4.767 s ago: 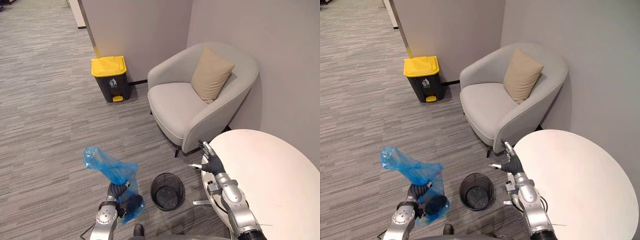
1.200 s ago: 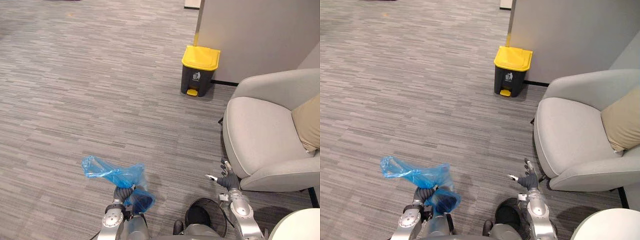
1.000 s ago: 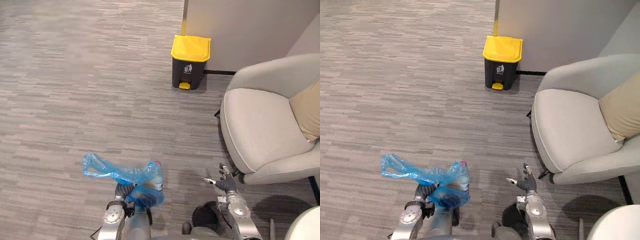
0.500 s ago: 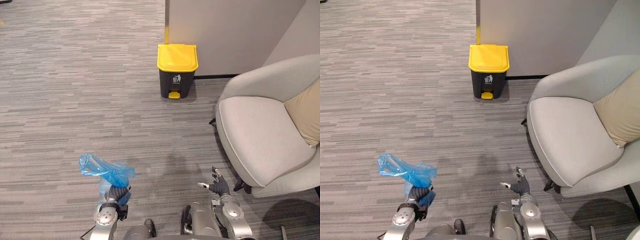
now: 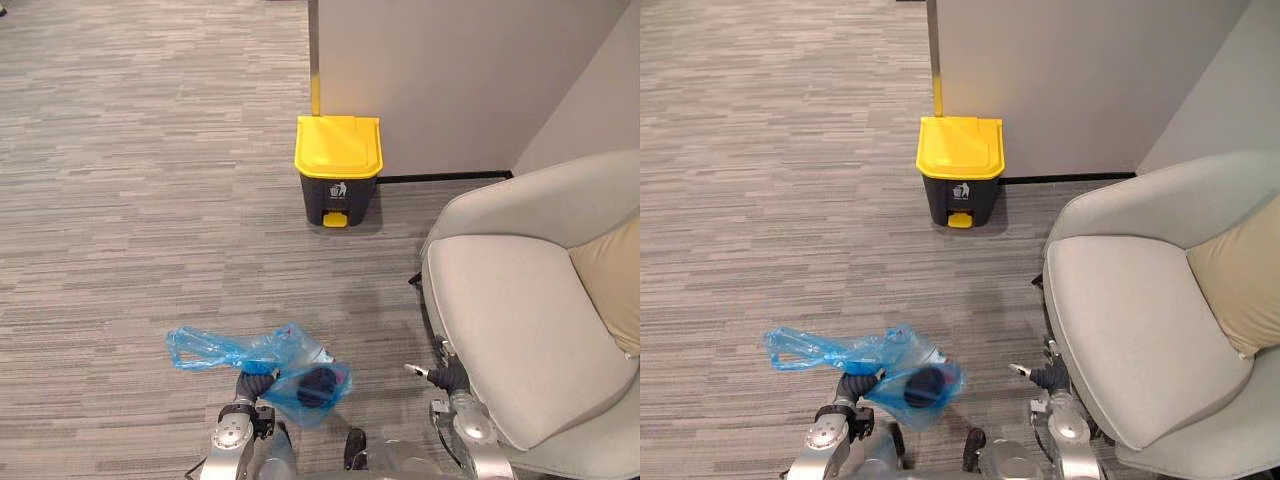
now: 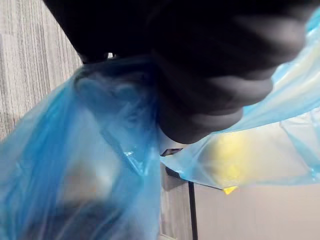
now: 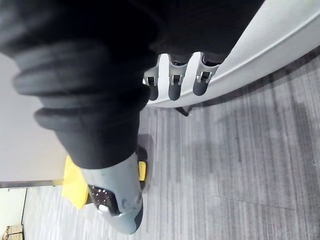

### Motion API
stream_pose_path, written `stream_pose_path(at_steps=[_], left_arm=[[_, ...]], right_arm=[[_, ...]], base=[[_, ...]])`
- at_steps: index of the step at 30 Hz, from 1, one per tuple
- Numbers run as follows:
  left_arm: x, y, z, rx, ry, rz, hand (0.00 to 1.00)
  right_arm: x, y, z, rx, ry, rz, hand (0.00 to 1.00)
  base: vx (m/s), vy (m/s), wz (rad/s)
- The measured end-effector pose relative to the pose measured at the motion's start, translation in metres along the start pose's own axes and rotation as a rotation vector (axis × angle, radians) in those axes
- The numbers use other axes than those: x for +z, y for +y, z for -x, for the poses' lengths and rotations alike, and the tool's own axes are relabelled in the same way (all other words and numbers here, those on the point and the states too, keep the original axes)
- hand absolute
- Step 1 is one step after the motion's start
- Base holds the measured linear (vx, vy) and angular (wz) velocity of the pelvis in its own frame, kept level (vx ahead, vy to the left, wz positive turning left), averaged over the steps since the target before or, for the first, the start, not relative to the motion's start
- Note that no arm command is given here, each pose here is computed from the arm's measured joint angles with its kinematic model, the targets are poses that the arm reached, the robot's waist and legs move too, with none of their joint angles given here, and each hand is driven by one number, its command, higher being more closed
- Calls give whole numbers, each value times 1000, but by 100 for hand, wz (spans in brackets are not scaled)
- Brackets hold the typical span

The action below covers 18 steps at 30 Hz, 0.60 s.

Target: Gather rubbish on tea table into small bin, then transfer packed bag to large trash can.

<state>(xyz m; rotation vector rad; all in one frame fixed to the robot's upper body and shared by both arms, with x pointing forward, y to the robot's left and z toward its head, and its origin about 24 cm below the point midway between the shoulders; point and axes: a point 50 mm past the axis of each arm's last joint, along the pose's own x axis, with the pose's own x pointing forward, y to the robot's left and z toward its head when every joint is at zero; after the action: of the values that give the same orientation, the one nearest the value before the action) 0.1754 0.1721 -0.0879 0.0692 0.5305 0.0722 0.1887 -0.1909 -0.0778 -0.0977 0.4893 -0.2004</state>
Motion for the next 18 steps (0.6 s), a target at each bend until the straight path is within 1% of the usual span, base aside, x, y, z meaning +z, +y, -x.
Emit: stream_pose_path(at_steps=[2, 4, 7, 11, 15, 18], left_arm=[[0, -2, 0, -2, 1, 4, 100], [-3, 4, 0, 6, 18, -12, 100], [0, 2, -2, 3, 5, -6, 100], [-5, 7, 4, 7, 19, -25, 100], [2, 18, 3, 37, -10, -53, 100], [7, 13, -1, 28, -27, -42, 100]], right_arm=[[-6, -7, -1, -29, 30, -2, 0], [-9, -3, 0, -21, 47, -11, 0], [-10, -5, -1, -21, 48, -4, 0], [-16, -1, 2, -8, 71, 1, 0], [-13, 4, 0, 19, 65, 31, 0], [-12, 2, -3, 29, 64, 59, 0]], base=[[363, 204, -49], [499, 262, -24], [406, 213, -30], [425, 177, -24], [403, 7, 30], [475, -140, 33]])
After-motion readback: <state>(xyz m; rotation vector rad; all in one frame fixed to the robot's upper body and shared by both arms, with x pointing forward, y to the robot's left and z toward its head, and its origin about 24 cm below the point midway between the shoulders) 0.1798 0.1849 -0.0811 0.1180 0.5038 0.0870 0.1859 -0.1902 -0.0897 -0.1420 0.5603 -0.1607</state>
